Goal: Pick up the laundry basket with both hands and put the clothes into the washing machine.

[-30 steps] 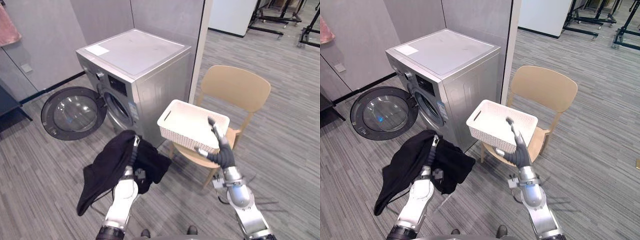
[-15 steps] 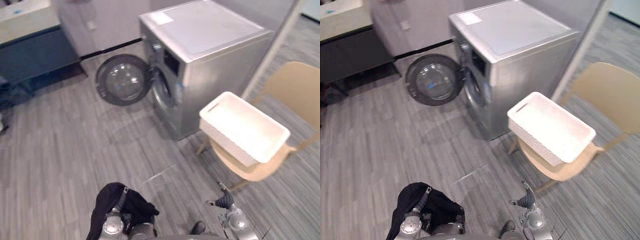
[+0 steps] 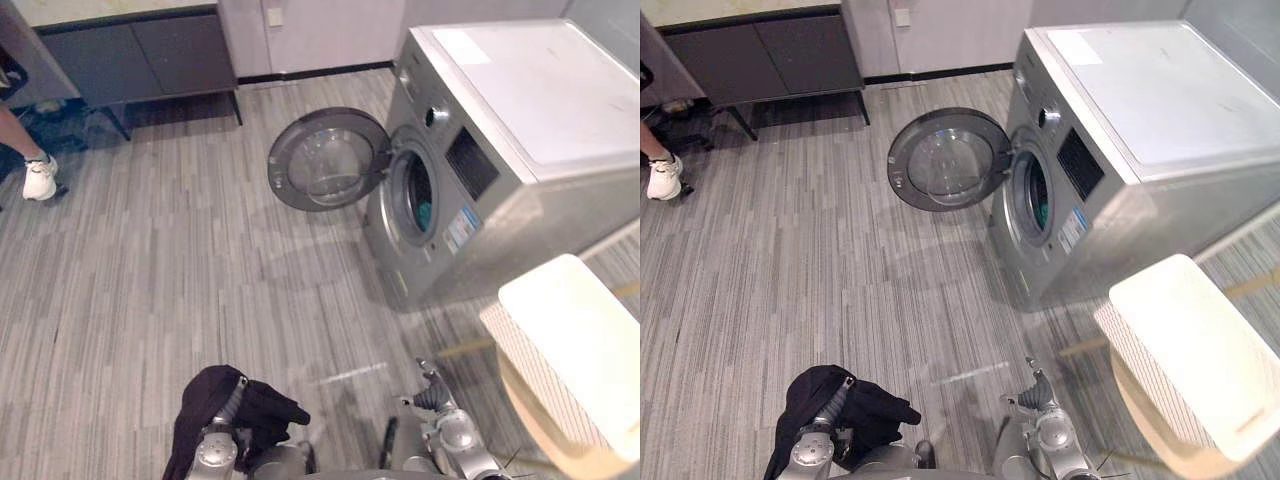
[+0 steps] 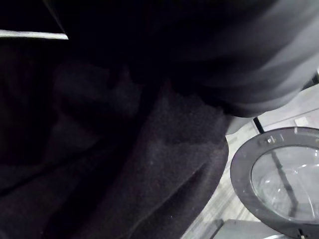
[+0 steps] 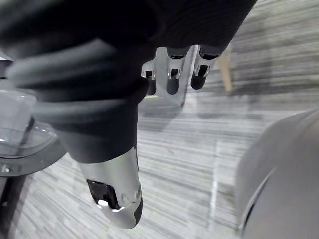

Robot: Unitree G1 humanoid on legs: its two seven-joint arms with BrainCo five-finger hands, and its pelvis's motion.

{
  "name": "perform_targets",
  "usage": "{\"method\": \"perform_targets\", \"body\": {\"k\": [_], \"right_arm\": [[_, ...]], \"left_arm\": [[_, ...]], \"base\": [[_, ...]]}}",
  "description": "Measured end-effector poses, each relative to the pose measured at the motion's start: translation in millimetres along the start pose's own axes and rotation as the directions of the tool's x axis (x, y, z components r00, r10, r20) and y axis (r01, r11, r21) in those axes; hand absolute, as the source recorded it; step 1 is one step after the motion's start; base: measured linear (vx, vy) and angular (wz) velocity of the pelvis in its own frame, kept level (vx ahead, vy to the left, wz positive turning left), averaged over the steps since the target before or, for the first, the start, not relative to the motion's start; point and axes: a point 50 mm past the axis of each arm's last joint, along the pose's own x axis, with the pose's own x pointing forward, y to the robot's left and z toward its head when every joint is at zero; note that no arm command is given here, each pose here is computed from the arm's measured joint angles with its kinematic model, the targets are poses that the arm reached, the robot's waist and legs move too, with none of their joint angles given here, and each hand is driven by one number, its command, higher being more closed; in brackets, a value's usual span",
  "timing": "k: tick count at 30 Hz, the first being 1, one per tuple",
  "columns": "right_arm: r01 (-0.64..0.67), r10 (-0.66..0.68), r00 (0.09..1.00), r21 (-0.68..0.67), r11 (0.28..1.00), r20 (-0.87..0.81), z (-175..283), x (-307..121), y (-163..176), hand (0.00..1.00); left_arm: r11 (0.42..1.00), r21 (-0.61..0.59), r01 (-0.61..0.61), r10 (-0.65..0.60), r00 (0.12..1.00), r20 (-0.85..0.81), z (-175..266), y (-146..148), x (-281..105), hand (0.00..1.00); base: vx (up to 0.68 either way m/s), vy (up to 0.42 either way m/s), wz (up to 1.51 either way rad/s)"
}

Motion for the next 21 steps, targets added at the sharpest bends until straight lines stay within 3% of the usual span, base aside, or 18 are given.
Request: {"method": "perform_targets", "body": {"k": [5, 12, 21], "right_arm": [[-0.019, 0.019, 0.999, -0.006, 1.0, 0.039, 7.9, 1.5, -1.6, 0.0], [-0.035, 0.034, 0.999, 0.042, 0.998, 0.027, 6.9, -2.1, 11.6, 0.0], [0.015, -0.013, 0.999, 0.065, 0.998, -0.03, -3.4, -1.2, 5.1, 0.0]], "left_arm": [[0.998, 0.0, 0.063, -0.063, 0.998, 0.019, 3.8, -18.7, -4.1, 1.0], [0.988, 0.007, 0.154, -0.154, 0.987, 0.046, 9.3, -36.8, -8.8, 1.0], [0.972, 0.05, 0.23, -0.233, 0.97, 0.071, 20.0, -57.5, -7.6, 1.0]], "base": [[0.55, -0.191, 0.65], [0.52, -0.108, -0.6], [0.29, 0.276, -1.34]]}}
